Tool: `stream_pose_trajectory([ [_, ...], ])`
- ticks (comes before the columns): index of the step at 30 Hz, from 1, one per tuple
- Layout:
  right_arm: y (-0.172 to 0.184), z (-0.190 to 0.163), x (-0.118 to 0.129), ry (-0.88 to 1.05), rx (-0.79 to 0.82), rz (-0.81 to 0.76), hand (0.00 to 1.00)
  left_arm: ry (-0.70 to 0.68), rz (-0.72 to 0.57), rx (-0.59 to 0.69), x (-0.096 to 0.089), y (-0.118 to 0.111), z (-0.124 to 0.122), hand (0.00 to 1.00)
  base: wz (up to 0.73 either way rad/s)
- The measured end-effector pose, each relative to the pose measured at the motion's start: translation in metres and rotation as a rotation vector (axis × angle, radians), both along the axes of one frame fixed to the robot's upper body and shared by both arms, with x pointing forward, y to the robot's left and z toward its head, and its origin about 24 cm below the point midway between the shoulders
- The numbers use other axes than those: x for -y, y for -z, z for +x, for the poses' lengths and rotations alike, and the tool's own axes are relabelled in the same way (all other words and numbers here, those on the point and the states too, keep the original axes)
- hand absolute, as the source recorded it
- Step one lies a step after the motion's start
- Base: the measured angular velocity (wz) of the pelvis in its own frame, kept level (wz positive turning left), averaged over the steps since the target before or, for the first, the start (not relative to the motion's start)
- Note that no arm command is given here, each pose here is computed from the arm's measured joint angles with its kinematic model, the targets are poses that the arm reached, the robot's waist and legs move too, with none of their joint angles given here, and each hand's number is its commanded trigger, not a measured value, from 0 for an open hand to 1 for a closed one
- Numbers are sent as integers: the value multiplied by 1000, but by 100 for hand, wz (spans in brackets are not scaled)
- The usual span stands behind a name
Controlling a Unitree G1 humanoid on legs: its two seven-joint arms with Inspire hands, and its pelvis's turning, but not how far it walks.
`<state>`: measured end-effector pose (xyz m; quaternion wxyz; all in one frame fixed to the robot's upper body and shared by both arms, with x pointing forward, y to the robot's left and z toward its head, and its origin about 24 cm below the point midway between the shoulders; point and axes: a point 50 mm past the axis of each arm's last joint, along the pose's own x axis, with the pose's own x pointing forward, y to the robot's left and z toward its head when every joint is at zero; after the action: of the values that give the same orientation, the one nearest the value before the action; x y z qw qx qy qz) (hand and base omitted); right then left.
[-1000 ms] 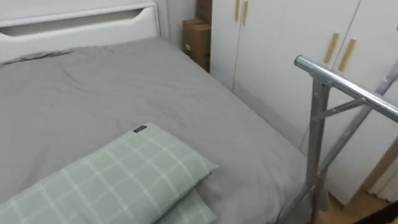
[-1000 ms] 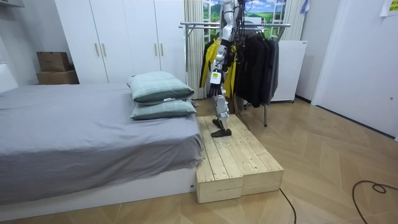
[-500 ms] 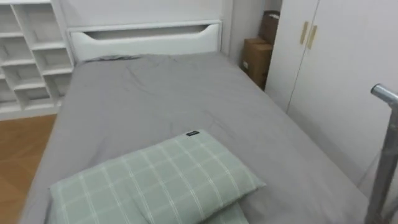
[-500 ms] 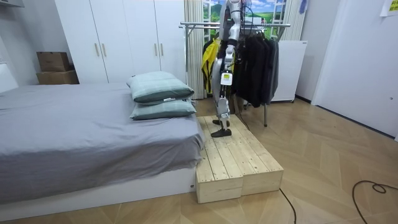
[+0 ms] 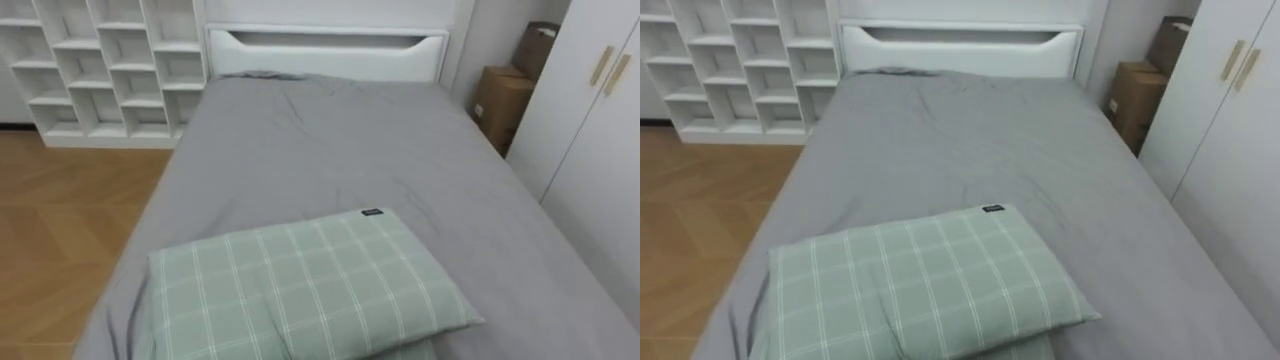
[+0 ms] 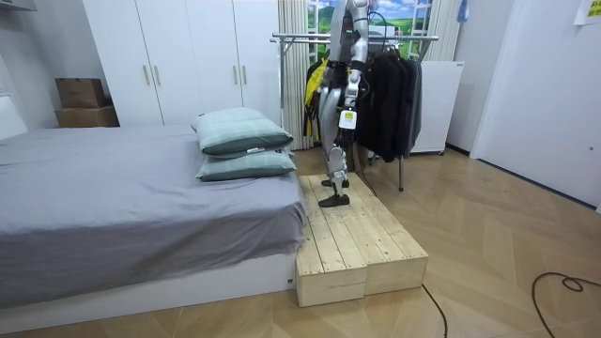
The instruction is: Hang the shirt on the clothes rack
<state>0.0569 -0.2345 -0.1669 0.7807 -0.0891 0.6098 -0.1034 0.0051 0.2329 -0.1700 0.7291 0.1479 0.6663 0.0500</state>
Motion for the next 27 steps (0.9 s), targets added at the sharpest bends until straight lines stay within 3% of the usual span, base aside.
stream_pose_trajectory([
  [13, 1, 0, -3, -40, 0, 4, 0, -6, 37, 6, -2, -1, -3, 0, 6],
  [27, 3, -16, -2, 65, -25, 90, 0, -1, 47, 5, -2, -1, -3, 0, 2],
])
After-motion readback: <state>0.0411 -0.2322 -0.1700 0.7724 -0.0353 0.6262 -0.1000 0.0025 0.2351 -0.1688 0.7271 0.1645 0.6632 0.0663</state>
